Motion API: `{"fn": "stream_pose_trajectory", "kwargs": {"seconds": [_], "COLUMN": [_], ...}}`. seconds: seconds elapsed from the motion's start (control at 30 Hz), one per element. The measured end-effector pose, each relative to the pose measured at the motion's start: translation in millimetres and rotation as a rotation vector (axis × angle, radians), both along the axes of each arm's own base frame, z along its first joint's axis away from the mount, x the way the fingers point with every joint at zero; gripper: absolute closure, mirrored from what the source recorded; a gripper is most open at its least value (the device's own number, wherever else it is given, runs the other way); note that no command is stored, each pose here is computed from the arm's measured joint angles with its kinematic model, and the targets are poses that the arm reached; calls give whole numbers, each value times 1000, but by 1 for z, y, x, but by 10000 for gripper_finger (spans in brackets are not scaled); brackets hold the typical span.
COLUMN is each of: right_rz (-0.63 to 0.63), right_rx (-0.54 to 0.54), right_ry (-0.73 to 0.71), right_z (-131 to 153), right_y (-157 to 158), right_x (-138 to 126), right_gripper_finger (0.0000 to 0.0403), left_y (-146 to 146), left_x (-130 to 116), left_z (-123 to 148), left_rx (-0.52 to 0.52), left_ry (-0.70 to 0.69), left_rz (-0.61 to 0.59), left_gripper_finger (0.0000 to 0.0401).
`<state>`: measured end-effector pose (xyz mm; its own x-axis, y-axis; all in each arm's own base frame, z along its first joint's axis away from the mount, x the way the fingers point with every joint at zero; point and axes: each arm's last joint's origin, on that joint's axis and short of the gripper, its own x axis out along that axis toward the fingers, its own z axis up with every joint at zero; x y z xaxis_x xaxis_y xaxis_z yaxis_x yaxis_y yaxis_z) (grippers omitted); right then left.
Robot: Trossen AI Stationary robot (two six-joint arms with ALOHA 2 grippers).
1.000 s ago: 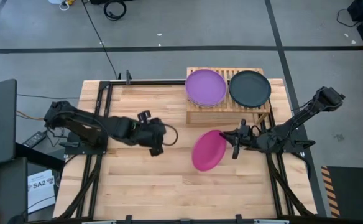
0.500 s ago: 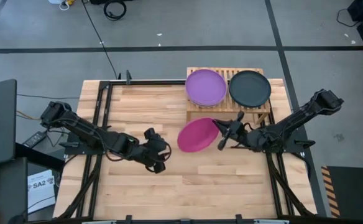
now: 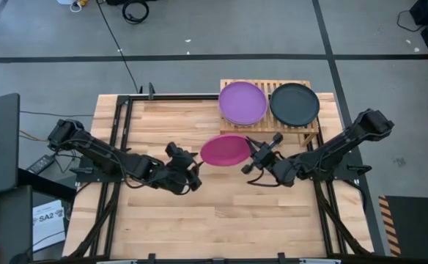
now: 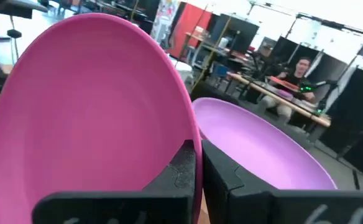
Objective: Place and stack plates onto a shelf
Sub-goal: Stack the pink plate on the top of black plate on the shelf
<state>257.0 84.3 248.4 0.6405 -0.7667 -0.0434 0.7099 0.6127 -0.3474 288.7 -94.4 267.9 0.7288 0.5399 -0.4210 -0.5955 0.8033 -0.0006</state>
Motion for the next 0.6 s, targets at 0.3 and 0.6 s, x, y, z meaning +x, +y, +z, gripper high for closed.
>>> {"fn": "stream_pose_trajectory", "kwargs": {"seconds": [0.3,0.6], "right_rz": [-31,-136], "right_rx": [-6,-36], "right_ry": [-4,3], "right_z": [4,16], "right_y": [3,4], "right_x": [11,15], "right_gripper_finger": [386,386], "left_y": [11,22], "left_x": [2,5], "left_z": [4,4], "left_rx": [88,102], "left_ry": [-55,-43], "left_rz": [143,173], "left_gripper_finger": [220,220]}}
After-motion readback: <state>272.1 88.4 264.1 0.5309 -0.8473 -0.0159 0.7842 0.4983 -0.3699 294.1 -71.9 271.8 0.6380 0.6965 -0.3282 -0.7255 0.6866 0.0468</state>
